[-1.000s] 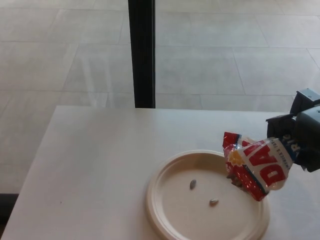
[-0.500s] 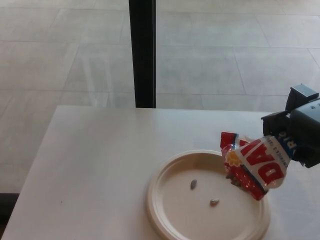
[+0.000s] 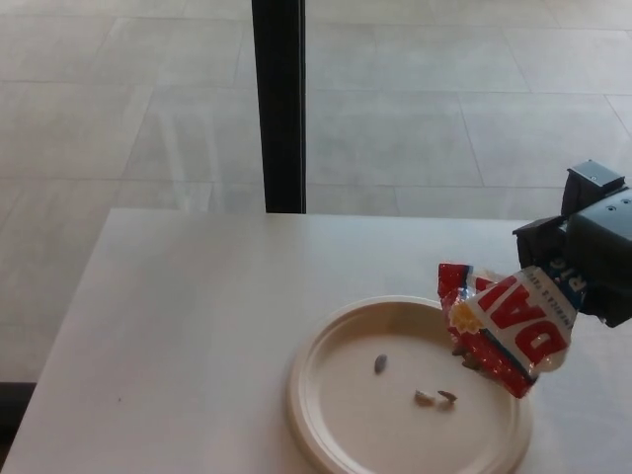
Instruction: The robot uses its right hand to pick up a bag of sunflower seeds kept in the middle of the desk and tilts it over a plate kept next to it to pour out a few seeds and then puts the bag of seeds back on the desk
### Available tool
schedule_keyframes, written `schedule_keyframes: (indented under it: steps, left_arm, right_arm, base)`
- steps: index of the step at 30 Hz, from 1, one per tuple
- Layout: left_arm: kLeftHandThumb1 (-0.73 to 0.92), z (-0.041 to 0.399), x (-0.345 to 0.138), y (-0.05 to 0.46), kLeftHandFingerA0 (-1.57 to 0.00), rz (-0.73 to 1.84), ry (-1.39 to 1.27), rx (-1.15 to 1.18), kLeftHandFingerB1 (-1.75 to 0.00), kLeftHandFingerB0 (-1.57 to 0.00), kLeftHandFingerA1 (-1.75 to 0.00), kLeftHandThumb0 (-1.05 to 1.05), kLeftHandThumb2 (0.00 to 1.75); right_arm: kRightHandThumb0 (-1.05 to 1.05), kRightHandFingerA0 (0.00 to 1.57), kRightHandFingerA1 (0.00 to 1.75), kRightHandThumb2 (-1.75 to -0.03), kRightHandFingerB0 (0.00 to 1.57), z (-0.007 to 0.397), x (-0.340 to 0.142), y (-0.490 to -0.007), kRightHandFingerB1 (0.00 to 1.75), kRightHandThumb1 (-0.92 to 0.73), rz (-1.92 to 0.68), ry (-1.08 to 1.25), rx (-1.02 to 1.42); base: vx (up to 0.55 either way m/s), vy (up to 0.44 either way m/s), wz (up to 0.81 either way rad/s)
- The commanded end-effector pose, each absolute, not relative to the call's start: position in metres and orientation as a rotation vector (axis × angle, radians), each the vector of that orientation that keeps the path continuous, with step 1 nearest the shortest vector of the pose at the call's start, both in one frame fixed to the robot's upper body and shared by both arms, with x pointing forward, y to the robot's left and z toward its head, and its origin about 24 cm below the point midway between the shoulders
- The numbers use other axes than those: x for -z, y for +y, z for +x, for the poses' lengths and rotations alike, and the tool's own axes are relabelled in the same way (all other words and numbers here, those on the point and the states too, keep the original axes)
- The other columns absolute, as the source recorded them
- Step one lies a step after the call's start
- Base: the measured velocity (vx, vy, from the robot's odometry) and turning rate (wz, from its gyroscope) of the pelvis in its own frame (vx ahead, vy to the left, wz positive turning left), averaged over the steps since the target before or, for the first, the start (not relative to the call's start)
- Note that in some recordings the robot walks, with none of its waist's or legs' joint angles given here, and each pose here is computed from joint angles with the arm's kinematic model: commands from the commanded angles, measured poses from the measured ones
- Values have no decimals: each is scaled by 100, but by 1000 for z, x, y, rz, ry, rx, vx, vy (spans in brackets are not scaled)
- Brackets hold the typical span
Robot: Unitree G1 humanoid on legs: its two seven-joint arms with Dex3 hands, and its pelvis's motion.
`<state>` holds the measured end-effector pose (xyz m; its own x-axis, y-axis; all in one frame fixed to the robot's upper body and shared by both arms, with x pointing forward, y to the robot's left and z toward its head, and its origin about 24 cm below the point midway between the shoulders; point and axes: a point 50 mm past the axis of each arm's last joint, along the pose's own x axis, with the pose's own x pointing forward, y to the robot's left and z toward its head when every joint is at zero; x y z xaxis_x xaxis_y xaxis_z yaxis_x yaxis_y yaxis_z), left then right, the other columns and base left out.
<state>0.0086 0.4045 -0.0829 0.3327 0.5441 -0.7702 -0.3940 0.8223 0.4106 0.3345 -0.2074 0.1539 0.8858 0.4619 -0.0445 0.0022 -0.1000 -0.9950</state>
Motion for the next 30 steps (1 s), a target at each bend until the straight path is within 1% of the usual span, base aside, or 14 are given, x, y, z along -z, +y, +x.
schedule_keyframes:
  steps: [1, 2, 14, 15, 16, 19, 20, 23, 24, 25, 27, 28, 29, 30]
  left_arm:
    - [65, 7, 76, 412, -44, 185, 1077, -624, -50, -36, -61, -82, 104]
    - [81, 8, 77, 412, -49, 186, 1077, -622, -35, -44, -53, -83, 65]
    - [82, 9, 75, 413, -47, 178, 1066, -616, -37, -43, -54, -81, 65]
    - [65, 9, 76, 413, -46, 181, 1071, -614, -44, -39, -57, -85, 85]
    - [82, 9, 76, 413, -46, 181, 1074, -614, -35, -42, -49, -79, 65]
    - [64, 10, 77, 413, -42, 173, 1077, -620, -49, -34, -60, -79, 105]
    - [81, 10, 76, 413, -46, 173, 1074, -618, -35, -39, -54, -82, 65]
    - [82, 11, 75, 413, -48, 189, 1066, -604, -35, -40, -54, -82, 64]
    - [65, 10, 75, 413, -43, 186, 1071, -607, -49, -33, -61, -79, 105]
    - [81, 10, 76, 413, -48, 178, 1071, -614, -36, -43, -54, -80, 65]
    - [82, 10, 75, 414, -49, 183, 1072, -614, -36, -44, -53, -82, 65]
    - [64, 10, 75, 414, -43, 186, 1071, -612, -51, -37, -61, -79, 105]
    - [64, 11, 75, 414, -43, 187, 1069, -610, -51, -37, -61, -79, 105]
    - [83, 11, 75, 414, -48, 187, 1070, -608, -36, -41, -53, -81, 66]
  right_arm:
    - [-22, 88, 175, -98, 74, 336, -162, -209, 152, -61, -1672, -379, -389]
    - [-23, 89, 175, -99, 75, 336, -163, -209, 152, -62, -1683, -377, -395]
    - [-25, 90, 175, -86, 76, 337, -165, -203, 137, -62, -1751, -382, -403]
    - [-25, 91, 175, -86, 77, 338, -166, -202, 137, -61, -1754, -387, -409]
    - [-26, 92, 175, -82, 78, 338, -166, -202, 136, -62, -1759, -396, -411]
    - [-27, 93, 175, -82, 80, 339, -168, -199, 126, -64, -1780, -407, -418]
    - [-29, 89, 175, -75, 79, 339, -168, -198, 123, -67, -1796, -406, -420]
    - [-32, 86, 175, -66, 78, 340, -167, -196, 117, -72, -1831, -397, -422]
    - [-38, 114, 132, -99, 82, 340, -166, -195, 106, -56, -1838, -401, -423]
    - [-32, 85, 175, -66, 72, 340, -166, -194, 138, -72, -1843, -401, -425]
    - [-34, 87, 175, -66, 75, 339, -165, -192, 147, -68, -1847, -413, -428]
    - [-31, 88, 175, -72, 74, 338, -165, -191, 154, -68, -1859, -423, -427]
    - [-31, 88, 175, -72, 74, 338, -165, -190, 154, -68, -1878, -429, -431]
    - [-30, 88, 175, -76, 71, 338, -165, -190, 158, -66, -1887, -432, -432]
  base:
    - [0, 0, 0]
    - [0, 0, 0]
    - [0, 0, 0]
    - [0, 0, 0]
    - [0, 0, 0]
    - [0, 0, 0]
    - [0, 0, 0]
    - [0, 0, 0]
    - [0, 0, 0]
    - [0, 0, 0]
    - [0, 0, 0]
    - [0, 0, 0]
    - [0, 0, 0]
    - [0, 0, 0]
